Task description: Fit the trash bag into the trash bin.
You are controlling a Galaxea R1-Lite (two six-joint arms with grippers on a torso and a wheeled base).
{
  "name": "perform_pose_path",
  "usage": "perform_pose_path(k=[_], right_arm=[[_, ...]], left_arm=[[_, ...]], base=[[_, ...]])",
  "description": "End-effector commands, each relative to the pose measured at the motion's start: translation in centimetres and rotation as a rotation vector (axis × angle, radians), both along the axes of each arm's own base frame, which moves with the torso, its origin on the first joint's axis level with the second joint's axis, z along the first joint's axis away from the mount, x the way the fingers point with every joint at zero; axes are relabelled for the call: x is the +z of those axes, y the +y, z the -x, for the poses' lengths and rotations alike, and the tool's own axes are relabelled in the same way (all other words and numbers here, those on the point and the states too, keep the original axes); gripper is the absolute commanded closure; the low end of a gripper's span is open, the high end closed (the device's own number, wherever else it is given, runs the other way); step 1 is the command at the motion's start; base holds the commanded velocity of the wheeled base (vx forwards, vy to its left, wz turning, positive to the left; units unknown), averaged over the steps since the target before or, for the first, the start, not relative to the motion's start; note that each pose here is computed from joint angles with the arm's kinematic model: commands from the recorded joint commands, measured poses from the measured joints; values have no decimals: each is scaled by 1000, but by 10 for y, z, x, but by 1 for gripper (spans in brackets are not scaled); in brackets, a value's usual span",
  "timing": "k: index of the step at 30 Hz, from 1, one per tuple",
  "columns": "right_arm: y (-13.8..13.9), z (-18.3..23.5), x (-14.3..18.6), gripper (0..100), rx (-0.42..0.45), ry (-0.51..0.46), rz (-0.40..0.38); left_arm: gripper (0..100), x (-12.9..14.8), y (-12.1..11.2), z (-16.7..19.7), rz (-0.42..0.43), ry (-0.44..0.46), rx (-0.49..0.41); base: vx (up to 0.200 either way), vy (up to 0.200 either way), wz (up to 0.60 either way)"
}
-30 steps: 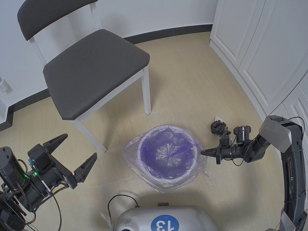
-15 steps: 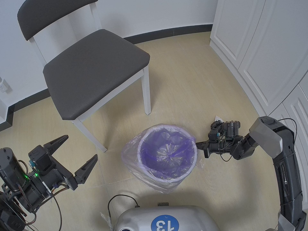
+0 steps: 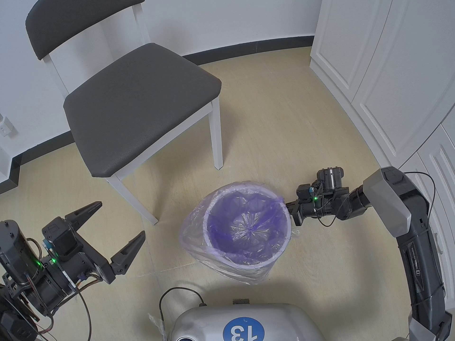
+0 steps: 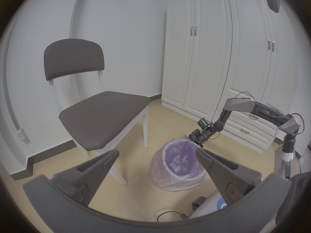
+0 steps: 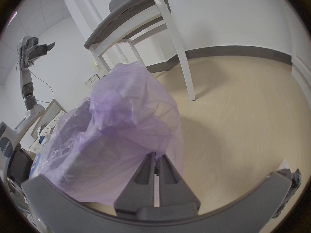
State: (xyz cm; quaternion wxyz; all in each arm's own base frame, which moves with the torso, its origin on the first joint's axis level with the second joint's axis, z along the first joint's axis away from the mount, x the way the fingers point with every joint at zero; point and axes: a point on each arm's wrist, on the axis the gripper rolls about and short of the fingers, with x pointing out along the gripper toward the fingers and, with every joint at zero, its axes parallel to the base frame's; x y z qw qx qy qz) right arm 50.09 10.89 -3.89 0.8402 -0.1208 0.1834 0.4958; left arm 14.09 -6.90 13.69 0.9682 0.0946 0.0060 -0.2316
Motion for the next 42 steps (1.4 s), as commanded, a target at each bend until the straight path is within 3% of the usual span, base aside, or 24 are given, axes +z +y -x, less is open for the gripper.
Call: perform_pose_path(k=[1,14,15,27,32,42], right_arm=[[2,-7,-15,100,9,-10,2],[0,-8,-11,100,8,-27,4],[-1,-7,-12,0,7,-24,5],[-26,-2,1,0,-35,-15,13],[-49,-3,5,0,-57,-55,40],[-72,15,59,0,-103,-103,29]], left_arm=[[0,0,0,0,1,-3,0],[0,0,0,0,1,-2,0],[0,0,0,0,2,-1,0],[0,0,0,0,3,-2,0],[0,1,0,1,3,-4,0],[0,0,0,1,3,-2,-2]], base=[[0,0,0],[0,0,0],[0,0,0],[0,0,0],[0,0,0],[0,0,0]])
